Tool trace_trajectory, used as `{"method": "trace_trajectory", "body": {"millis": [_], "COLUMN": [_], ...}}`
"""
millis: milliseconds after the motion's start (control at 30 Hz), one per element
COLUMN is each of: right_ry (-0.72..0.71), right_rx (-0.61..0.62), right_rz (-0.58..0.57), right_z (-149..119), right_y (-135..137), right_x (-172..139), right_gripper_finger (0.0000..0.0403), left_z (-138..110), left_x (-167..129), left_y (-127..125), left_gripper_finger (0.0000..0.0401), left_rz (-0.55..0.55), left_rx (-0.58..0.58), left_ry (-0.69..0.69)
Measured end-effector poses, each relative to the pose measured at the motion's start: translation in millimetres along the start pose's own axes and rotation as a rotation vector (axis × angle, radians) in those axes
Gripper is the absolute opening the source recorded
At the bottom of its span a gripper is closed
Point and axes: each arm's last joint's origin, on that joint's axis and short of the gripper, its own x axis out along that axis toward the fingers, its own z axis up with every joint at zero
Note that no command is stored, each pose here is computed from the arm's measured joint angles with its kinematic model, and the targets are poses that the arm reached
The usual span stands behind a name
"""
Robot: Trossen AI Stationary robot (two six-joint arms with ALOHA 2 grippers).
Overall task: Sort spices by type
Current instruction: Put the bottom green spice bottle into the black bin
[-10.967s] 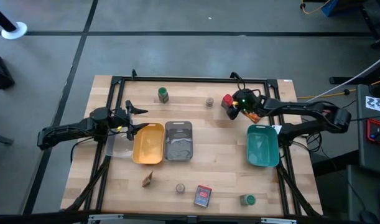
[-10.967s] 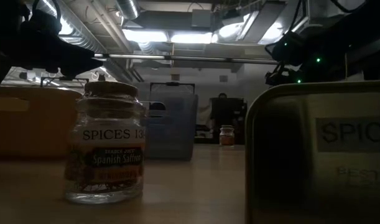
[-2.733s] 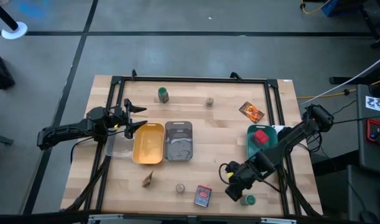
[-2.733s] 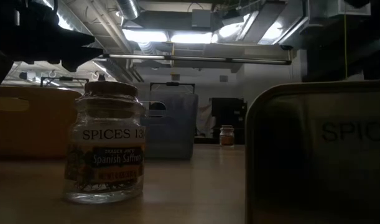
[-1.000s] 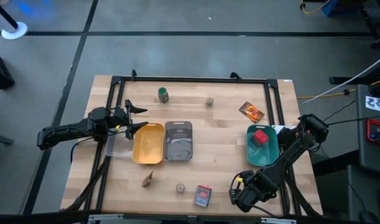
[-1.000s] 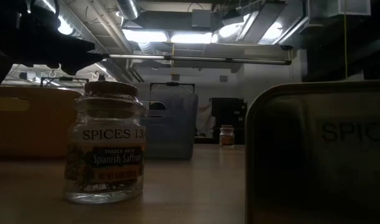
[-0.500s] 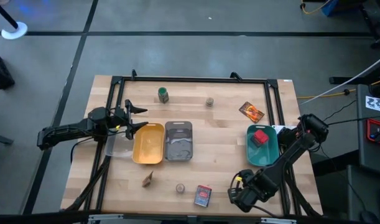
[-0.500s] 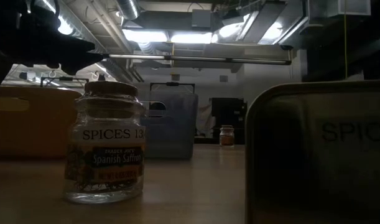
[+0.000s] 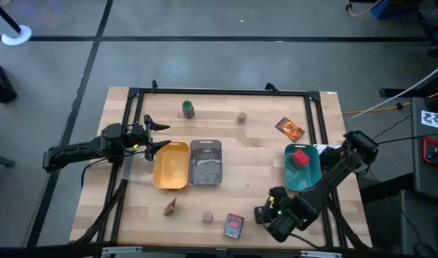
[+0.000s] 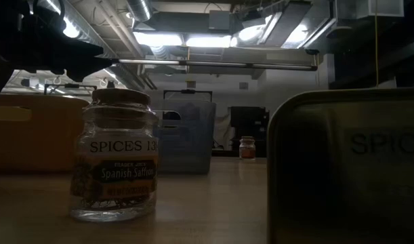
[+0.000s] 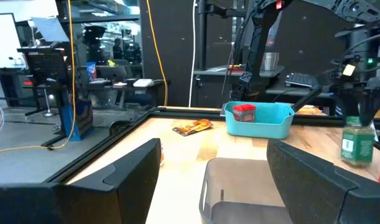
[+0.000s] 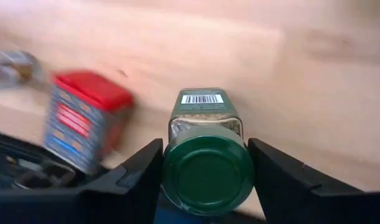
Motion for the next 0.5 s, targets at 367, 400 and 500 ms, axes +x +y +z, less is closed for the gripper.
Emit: {"method": "trace_trajectory", "body": {"millis": [367,400,500], "right_ry": [-0.143,-0.149,-0.152], "right_rx": [-0.160,-0.178,-0.229], "right_rz": [0.121,0.127,0.132], "right_z": [49.5,55.0,70.5], "right_y": [37.9,41.5,50.1], "right_x": [9.7,10.5,12.4], "right_gripper_finger": [0.0211,0.0211,0.0215], "left_z": [1.1,1.1,1.1], "left_x": [0.0,0.0,0.0], "left_y": [0.0,0.0,0.0], "left_gripper_finger": [0.0279,0.0279,0.0279], "left_rz": [0.000,0.000,0.000], "left_rx": [0.000,0.000,0.000], "left_ry": [-0.011,-0.011,-0.011]}}
